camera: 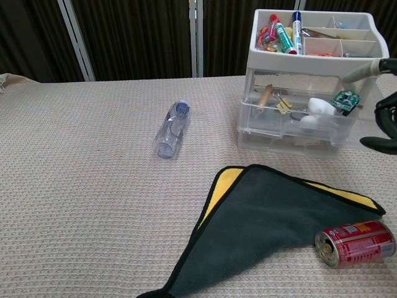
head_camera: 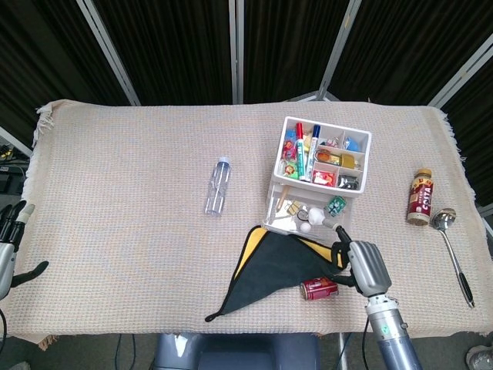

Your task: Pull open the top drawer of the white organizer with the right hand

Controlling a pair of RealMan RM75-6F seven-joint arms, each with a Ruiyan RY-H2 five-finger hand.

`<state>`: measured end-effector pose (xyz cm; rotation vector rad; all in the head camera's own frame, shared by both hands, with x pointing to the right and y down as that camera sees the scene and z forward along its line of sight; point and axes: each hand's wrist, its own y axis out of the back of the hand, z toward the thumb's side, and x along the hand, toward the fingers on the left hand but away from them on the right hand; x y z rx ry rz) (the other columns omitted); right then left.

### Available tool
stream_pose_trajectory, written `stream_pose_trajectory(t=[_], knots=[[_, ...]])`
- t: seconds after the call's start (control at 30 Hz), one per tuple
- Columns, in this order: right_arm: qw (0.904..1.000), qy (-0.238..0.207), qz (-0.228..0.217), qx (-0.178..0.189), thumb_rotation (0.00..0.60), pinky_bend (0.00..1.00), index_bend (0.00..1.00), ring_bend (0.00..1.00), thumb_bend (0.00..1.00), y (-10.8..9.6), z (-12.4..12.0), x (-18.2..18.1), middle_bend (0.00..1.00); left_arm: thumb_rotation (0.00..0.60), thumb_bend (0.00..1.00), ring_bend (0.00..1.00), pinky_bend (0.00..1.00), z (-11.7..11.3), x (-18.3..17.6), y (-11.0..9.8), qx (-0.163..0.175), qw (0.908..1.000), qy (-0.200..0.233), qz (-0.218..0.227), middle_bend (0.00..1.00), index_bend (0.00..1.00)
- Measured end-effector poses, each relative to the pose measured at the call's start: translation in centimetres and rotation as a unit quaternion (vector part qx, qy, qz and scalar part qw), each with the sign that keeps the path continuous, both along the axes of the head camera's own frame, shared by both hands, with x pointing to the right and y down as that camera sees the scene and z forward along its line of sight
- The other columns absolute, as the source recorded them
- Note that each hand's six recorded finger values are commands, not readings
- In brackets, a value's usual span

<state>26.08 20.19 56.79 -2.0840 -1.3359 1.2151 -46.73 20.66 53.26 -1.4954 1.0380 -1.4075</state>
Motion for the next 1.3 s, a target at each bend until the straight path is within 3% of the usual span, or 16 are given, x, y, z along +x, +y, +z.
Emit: stream_pose_trajectory(t=[0.23, 0.37, 0.47, 0.67, 0.8, 1.3], knots=[[0.9977, 0.039, -0.016, 0.053, 0.600, 0.61, 0.28, 0.88, 0.11, -1.7, -3.1, 0.2, 0.89, 0.600, 0.10, 0.00, 0.00, -0.2, -0.1, 0.0, 0.004, 1.0000, 0.002, -0.002, 0.00, 0.00], [0.9924, 0.077, -0.025, 0.092, 0.600, 0.63, 0.31, 0.97, 0.08, -3.7, -5.4, 0.3, 0.99, 0.600, 0.11, 0.00, 0.00, -0.2, 0.0, 0.0, 0.004, 1.0000, 0.001, -0.001, 0.00, 0.00], [0.9893, 0.100, -0.030, 0.101, 0.600, 0.65, 0.35, 1.00, 0.05, -5.4, -6.2, 0.4, 1.00, 0.600, 0.11, 0.00, 0.00, -0.2, 0.0, 0.0, 0.003, 1.0000, 0.000, -0.001, 0.00, 0.00], [0.9835, 0.145, -0.074, 0.079, 0.600, 0.67, 0.44, 1.00, 0.00, -7.6, -5.1, -0.1, 1.00, 0.600, 0.11, 0.00, 0.00, 0.0, 0.0, 0.0, 0.001, 1.0000, -0.003, -0.001, 0.00, 0.00], [0.9738, 0.180, -0.113, 0.081, 0.600, 0.68, 0.47, 1.00, 0.00, -9.0, -4.3, -0.5, 1.00, 0.600, 0.11, 0.00, 0.00, 0.0, -0.1, -0.1, 0.001, 1.0000, -0.004, -0.002, 0.00, 0.00], [0.9525, 0.235, -0.178, 0.076, 0.600, 0.68, 0.51, 1.00, 0.00, -10.4, -1.3, -0.8, 1.00, 0.600, 0.11, 0.00, 0.00, 0.5, -0.1, -0.1, -0.005, 0.9999, -0.009, -0.001, 0.00, 0.00]])
